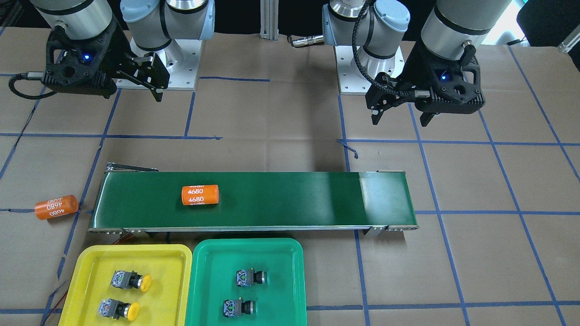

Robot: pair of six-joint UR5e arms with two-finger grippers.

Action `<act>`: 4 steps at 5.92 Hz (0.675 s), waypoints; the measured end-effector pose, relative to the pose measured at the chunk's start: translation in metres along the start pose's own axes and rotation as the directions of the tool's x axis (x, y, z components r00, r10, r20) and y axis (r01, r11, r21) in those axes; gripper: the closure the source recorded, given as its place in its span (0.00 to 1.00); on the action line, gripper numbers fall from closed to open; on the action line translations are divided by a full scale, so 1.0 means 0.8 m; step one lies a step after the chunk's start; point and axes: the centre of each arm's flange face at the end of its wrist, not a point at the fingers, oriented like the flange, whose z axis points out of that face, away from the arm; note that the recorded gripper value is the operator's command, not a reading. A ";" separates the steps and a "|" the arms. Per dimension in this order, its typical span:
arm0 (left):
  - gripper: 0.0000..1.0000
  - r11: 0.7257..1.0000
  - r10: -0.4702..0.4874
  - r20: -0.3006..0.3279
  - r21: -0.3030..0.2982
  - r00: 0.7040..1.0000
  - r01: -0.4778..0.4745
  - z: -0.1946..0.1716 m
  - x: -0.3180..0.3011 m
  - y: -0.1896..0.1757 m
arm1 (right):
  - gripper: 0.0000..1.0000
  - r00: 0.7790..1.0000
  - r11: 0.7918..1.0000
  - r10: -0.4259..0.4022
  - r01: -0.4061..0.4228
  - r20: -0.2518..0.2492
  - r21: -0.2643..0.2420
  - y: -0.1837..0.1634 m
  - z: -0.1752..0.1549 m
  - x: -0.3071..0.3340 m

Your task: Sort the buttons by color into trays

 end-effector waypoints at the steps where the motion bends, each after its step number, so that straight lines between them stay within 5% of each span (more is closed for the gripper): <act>1: 0.01 1.000 0.004 0.000 0.000 1.000 -0.004 0.000 -0.001 0.000 | 0.00 1.000 1.000 0.000 0.000 0.000 0.000 0.000 0.000 0.000; 4: 0.01 1.000 0.006 -0.001 0.002 1.000 -0.006 -0.001 -0.002 0.000 | 0.00 1.000 1.000 -0.001 0.001 0.000 0.001 -0.001 0.000 0.000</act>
